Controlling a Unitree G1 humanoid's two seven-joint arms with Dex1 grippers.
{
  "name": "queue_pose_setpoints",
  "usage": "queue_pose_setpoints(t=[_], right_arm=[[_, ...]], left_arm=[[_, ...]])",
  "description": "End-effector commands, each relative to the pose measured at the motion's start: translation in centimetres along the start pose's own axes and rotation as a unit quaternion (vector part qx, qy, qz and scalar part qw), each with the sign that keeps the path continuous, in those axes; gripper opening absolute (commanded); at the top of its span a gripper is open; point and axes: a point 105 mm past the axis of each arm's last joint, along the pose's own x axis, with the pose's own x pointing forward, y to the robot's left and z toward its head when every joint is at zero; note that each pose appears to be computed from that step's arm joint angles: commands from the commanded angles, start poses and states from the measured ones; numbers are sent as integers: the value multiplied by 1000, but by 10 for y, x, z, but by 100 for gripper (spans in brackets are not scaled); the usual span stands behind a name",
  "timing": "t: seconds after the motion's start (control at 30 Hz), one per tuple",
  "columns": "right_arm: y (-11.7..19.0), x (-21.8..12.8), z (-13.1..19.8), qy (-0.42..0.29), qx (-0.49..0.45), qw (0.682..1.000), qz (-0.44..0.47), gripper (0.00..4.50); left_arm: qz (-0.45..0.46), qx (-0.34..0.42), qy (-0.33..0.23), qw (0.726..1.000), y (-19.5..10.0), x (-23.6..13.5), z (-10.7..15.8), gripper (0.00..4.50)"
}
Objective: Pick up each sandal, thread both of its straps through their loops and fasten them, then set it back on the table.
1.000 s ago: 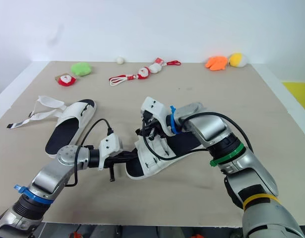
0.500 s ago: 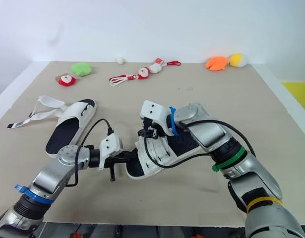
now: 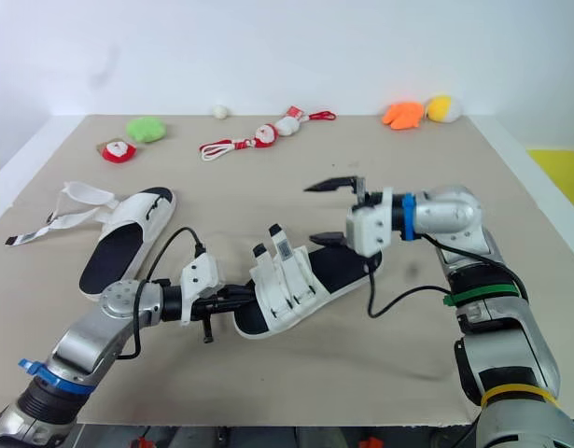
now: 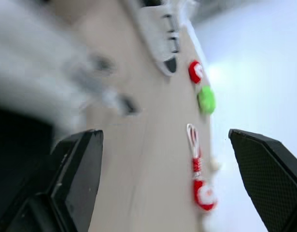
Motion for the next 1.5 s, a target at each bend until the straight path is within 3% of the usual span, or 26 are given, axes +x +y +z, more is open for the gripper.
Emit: queue_pose_setpoints(t=[0.03,0.13,0.23,0.63,0.8,0.83,1.0,1.13,1.27,1.37,1.5], right_arm=[[-1,-8,8,-19,-99,995,7,450],[4,-5,10,-25,-115,993,25,450],[5,2,14,-38,-127,991,32,450],[21,26,43,-117,-142,983,22,450],[31,25,53,-136,-138,981,17,308],[33,24,55,-139,-138,981,16,244],[33,24,58,-132,-134,982,-6,14],[8,22,36,-63,-93,991,-77,3],[-26,-1,-16,91,-38,982,-159,3],[-33,-40,-64,244,15,947,-208,3],[-23,-102,-112,433,60,871,-224,3]], left_arm=[[39,-18,24,999,9,-17,-10,245],[54,-14,-3,998,9,-36,4,390],[62,-8,-39,997,9,-46,22,446],[47,-8,-113,993,8,-40,53,446],[32,-9,-121,992,8,-35,59,450],[29,-9,-122,992,9,-33,60,450],[20,-11,-134,991,12,-29,67,450],[20,-10,-145,989,17,-28,73,450],[27,-2,-161,987,23,-30,85,450],[23,-1,-161,987,22,-29,87,450],[22,6,-151,988,23,-25,85,450]])
